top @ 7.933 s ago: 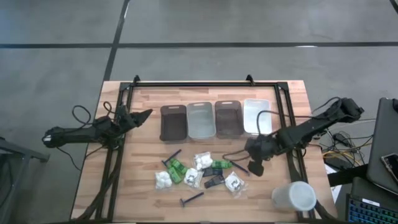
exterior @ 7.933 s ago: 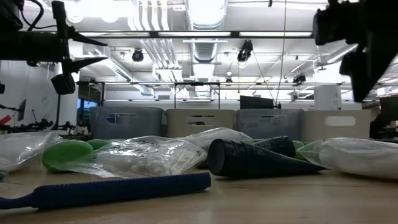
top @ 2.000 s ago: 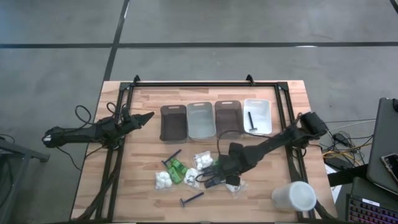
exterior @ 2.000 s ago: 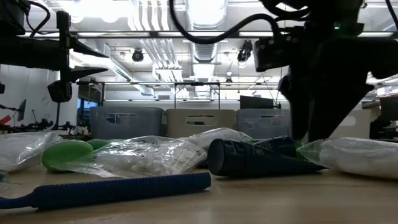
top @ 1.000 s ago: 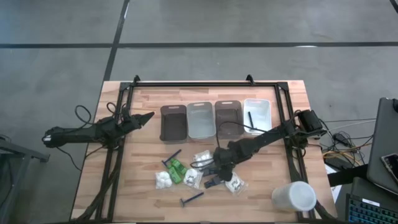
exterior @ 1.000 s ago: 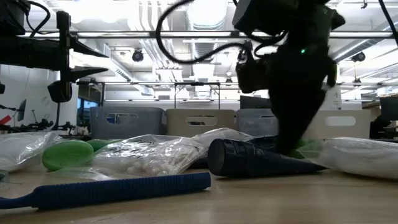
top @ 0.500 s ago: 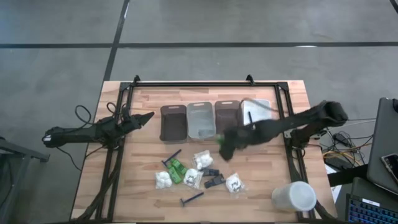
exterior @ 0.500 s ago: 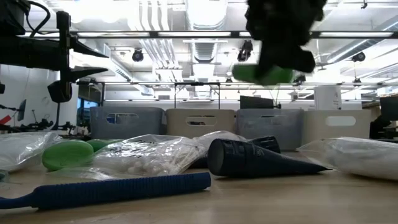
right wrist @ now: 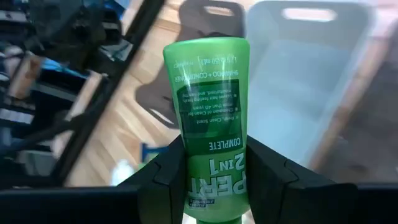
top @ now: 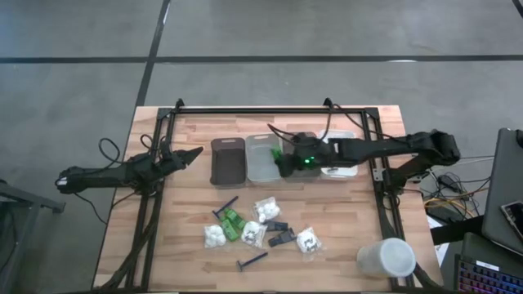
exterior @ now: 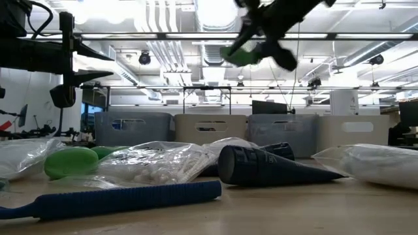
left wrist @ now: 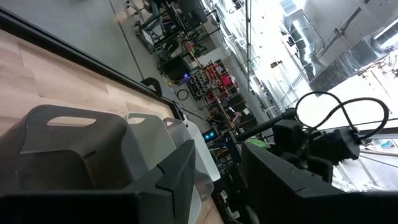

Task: Pick & Place Travel size toiletries
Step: Put the right shampoo into the left black bin

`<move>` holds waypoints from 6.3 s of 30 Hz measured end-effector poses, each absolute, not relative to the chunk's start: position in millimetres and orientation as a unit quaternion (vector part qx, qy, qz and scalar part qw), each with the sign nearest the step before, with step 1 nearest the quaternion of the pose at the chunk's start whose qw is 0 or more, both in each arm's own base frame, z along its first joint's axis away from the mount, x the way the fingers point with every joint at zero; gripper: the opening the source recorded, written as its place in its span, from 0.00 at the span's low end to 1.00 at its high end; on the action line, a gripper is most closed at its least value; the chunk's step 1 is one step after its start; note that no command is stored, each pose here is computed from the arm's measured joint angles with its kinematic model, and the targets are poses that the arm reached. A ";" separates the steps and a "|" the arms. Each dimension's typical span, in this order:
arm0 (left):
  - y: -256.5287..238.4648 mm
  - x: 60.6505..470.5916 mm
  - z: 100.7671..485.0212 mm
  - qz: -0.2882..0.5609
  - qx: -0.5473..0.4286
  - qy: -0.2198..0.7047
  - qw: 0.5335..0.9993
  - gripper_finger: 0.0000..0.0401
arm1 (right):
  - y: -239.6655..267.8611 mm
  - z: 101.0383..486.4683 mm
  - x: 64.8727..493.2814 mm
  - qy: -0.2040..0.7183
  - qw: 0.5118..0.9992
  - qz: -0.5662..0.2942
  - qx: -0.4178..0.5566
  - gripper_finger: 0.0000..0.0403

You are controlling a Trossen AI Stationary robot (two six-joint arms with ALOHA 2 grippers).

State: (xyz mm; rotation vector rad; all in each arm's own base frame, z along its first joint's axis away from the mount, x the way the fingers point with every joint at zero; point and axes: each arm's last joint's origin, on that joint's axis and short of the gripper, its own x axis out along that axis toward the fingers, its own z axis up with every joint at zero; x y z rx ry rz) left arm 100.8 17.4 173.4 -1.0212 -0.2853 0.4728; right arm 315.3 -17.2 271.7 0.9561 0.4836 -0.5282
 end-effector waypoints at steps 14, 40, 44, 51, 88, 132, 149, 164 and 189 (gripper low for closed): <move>17.4 100.9 173.0 0.224 -0.482 -0.133 0.836 0.34 | -25.9 257.4 325.2 0.246 0.824 -0.246 0.448 0.29; 20.9 99.3 176.4 0.256 -0.529 -0.195 0.785 0.34 | -26.3 262.0 321.8 0.252 0.830 -0.230 0.441 0.30; 20.3 100.0 187.7 0.208 -0.548 -0.235 0.776 0.34 | -25.6 262.0 321.9 0.258 0.830 -0.219 0.443 0.32; 18.3 108.3 193.7 0.179 -0.543 -0.198 0.796 0.34 | -24.4 261.0 321.2 0.268 0.831 -0.214 0.438 0.31; 68.9 284.7 258.4 0.038 -0.545 0.085 0.833 0.72 | -11.7 256.1 317.5 0.317 0.825 -0.193 0.427 0.34; 86.7 351.5 236.6 -0.027 -0.574 0.212 0.791 0.50 | -9.0 252.5 314.0 0.350 0.829 -0.181 0.397 0.34; 86.9 351.6 238.4 -0.031 -0.547 0.206 0.811 0.32 | -9.0 252.4 314.0 0.353 0.833 -0.177 0.387 0.40; 92.1 347.1 230.9 0.019 -0.514 0.225 0.828 0.33 | -6.6 259.5 304.6 0.361 0.830 -0.177 0.387 0.63; 78.0 205.9 323.2 0.306 -0.307 0.244 0.868 0.31 | -12.0 304.9 264.2 0.268 0.859 -0.256 0.354 0.82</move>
